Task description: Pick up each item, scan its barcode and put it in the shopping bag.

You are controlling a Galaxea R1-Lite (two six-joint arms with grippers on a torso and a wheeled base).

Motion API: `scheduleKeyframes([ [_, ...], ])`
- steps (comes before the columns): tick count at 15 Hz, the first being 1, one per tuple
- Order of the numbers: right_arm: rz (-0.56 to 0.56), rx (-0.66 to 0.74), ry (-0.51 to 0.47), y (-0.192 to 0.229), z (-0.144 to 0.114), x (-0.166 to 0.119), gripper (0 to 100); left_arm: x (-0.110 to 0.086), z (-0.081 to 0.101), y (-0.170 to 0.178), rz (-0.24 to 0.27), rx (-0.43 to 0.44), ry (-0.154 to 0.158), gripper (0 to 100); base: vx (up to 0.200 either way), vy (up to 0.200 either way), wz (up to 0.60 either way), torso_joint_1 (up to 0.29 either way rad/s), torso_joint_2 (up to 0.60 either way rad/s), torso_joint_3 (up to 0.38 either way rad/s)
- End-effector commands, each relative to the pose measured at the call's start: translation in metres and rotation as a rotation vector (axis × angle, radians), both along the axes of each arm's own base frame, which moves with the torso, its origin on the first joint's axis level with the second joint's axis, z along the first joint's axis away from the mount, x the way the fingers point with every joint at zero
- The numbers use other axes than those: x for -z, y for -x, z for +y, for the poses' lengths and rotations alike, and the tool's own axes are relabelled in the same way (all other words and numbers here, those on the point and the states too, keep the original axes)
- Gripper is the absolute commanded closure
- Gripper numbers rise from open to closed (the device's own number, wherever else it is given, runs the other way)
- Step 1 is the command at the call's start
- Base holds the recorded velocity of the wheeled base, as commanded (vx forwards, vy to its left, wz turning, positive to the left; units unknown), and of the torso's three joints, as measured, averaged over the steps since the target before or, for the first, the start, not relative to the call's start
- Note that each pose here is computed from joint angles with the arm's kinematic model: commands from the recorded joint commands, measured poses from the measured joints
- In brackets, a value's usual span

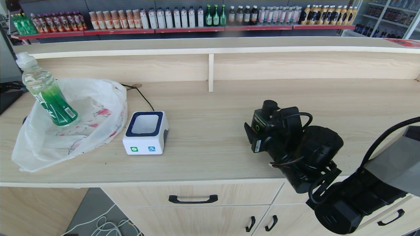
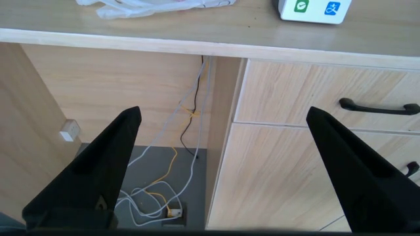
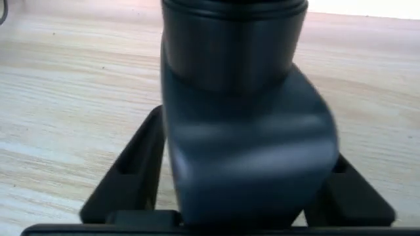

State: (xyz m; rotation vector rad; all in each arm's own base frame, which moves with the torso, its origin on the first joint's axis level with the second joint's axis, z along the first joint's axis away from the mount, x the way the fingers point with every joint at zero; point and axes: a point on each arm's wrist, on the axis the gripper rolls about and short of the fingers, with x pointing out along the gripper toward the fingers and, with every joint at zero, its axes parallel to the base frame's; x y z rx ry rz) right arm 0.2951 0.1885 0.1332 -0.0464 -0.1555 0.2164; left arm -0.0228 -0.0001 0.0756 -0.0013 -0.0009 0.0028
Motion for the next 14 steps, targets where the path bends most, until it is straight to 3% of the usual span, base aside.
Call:
scheduleKeyframes([
  [1, -0.002, -0.001, -0.001, 0.0, 0.0, -0.001, 100, 0.0, 0.0, 0.0, 0.001, -0.002, 0.0, 0, 0.0, 0.0, 0.0, 0.0, 0.0, 0.0],
  [14, -0.031, -0.016, -0.018, 0.027, -0.014, -0.022, 100, 0.0, 0.0, 0.0, -0.001, 0.0, 0.0, 0, 0.0, 0.0, 0.0, 0.0, 0.0, 0.0],
])
